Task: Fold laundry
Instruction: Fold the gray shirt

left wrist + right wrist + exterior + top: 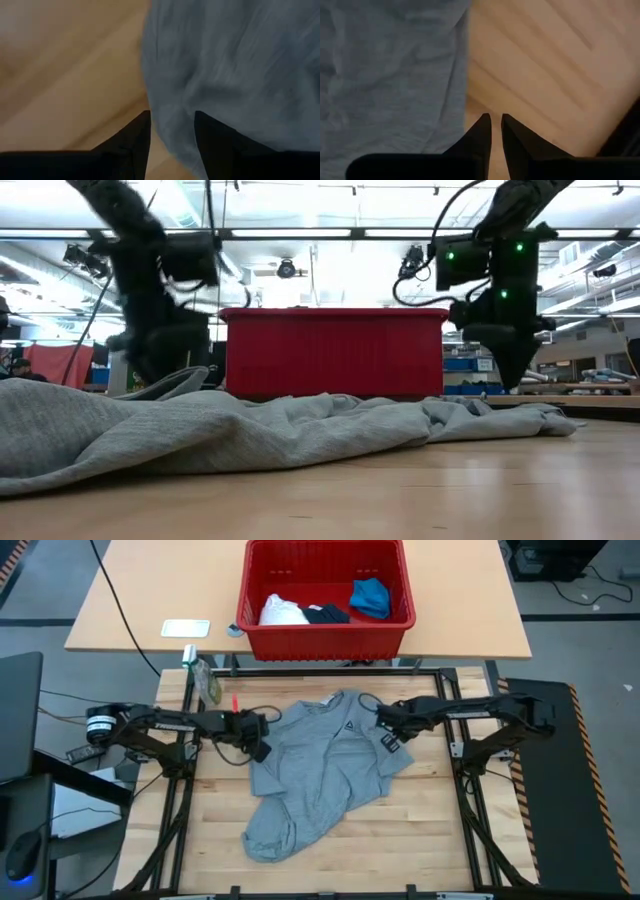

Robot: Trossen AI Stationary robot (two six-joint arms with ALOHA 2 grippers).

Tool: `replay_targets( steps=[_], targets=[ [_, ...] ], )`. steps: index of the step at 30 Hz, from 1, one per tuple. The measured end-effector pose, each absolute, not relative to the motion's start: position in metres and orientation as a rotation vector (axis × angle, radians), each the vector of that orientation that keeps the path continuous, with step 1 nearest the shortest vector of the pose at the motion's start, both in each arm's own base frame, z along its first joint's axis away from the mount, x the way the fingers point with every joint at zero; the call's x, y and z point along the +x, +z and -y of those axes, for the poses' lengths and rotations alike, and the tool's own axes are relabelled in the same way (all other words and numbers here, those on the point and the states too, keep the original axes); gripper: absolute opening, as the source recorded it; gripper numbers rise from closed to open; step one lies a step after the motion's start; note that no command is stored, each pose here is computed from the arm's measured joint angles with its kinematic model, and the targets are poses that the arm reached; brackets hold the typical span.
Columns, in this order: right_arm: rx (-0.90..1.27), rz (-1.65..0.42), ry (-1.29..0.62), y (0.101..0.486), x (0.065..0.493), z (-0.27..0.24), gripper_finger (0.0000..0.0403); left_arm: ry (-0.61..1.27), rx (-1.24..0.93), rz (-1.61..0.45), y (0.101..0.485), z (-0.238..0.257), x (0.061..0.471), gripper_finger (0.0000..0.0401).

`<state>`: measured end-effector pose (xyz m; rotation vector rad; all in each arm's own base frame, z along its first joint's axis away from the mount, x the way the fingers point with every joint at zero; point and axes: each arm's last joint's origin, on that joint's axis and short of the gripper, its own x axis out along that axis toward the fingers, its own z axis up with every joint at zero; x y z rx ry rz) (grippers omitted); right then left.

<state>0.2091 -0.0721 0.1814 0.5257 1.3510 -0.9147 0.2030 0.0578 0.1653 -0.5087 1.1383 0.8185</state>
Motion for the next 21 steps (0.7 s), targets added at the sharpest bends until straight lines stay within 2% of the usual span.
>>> replay_targets(
  steps=[3,7,12,15,21],
  targets=[
    [0.594,-1.252,-0.858,0.193,0.209,0.073,0.0053,0.812,-0.486,-1.127,0.183,-0.064,0.210,0.0155],
    [0.728,-1.112,-0.665,0.204,0.220,0.069,0.0053,0.788,-0.483,-1.063,0.209,-0.067,0.223,0.0155],
    [0.809,-1.040,-0.485,0.200,0.239,0.060,0.0053,0.543,-0.748,-1.016,0.229,-0.048,0.241,0.0155],
    [0.799,-1.058,-0.468,0.184,0.248,0.057,0.0050,0.514,-0.757,-1.031,0.220,-0.026,0.245,0.0155],
    [0.775,-1.271,-0.537,0.149,0.249,0.053,0.0030,0.612,-0.765,-1.175,0.159,-0.005,0.229,0.0155]
  ],
)
